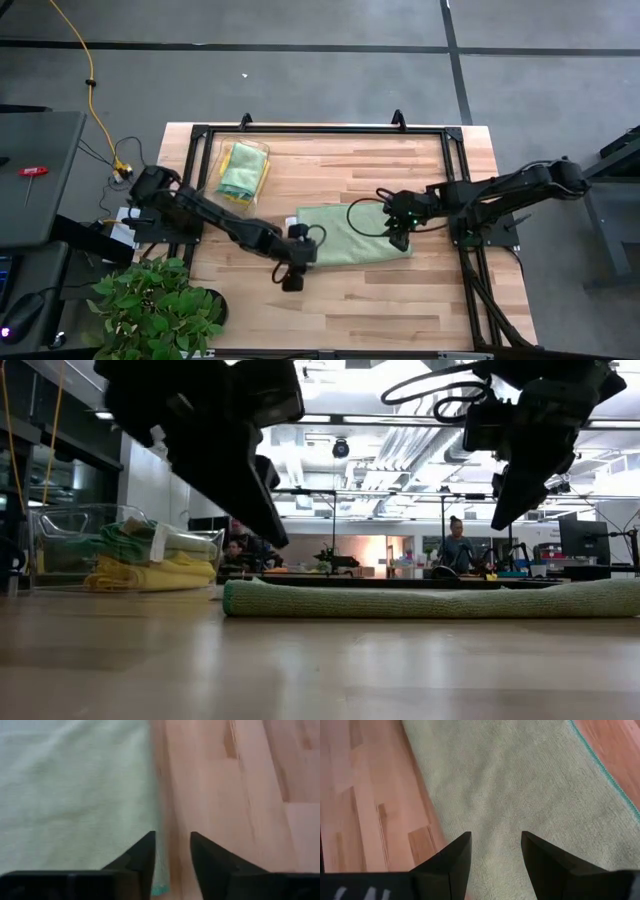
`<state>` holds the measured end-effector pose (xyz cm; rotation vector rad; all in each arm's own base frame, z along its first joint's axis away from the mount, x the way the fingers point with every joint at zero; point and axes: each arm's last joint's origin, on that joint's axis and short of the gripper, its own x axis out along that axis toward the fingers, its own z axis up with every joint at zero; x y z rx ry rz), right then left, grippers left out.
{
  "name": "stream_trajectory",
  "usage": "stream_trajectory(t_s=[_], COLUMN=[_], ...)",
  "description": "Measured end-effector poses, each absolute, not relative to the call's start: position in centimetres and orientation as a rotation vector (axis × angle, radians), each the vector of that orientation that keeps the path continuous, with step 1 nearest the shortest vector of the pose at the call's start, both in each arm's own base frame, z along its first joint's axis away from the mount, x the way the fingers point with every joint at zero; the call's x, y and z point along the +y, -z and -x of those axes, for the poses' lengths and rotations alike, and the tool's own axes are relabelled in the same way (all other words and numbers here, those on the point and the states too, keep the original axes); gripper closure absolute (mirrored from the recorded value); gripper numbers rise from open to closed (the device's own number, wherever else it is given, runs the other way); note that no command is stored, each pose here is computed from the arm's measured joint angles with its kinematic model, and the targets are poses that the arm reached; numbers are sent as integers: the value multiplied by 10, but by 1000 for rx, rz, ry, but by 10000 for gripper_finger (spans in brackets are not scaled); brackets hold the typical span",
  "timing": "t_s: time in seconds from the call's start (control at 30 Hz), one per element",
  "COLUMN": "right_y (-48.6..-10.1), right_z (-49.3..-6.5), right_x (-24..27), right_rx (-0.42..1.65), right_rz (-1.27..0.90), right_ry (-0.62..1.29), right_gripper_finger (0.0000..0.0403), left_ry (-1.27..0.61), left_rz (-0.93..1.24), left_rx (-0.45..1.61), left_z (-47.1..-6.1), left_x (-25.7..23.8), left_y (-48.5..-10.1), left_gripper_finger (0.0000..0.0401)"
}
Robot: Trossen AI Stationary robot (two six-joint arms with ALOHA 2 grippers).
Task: Fold microfiber towels
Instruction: Fold the green towel
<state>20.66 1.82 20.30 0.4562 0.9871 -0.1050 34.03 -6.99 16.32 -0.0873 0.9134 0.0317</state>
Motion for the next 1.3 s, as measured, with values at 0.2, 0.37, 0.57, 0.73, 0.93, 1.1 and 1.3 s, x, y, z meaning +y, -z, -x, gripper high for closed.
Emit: stream_trajectory(t_s=[0.2, 0.37, 0.57, 0.73, 0.93, 1.1, 1.3], right_y=[-203, -203, -203, -202, -201, -191, -169], right_z=[-206, -206, -206, -206, -207, -215, -221], right_x=[19, 18, 17, 17, 22, 36, 55], right_rx=[989, 982, 979, 986, 1002, 1037, 1133], right_rz=[-464, -452, -450, -446, -329, -228, -144], right_ry=[121, 151, 159, 163, 38, -115, -171], right_gripper_finger=[238, 238, 238, 238, 238, 238, 238], left_ry=[-74, -82, -78, -102, -144, -132, -125], left_rz=[85, 102, 91, 70, 42, 45, 39], left_rx=[997, 1065, 1106, 1120, 1131, 1140, 1176], left_z=[-345, -344, -342, -342, -340, -339, -336], left_x=[-75, -77, -84, -83, -81, -81, -80], left_y=[-154, -141, -130, -126, -126, -126, -125], left_gripper_finger=[218, 202, 201, 222, 345, 385, 396])
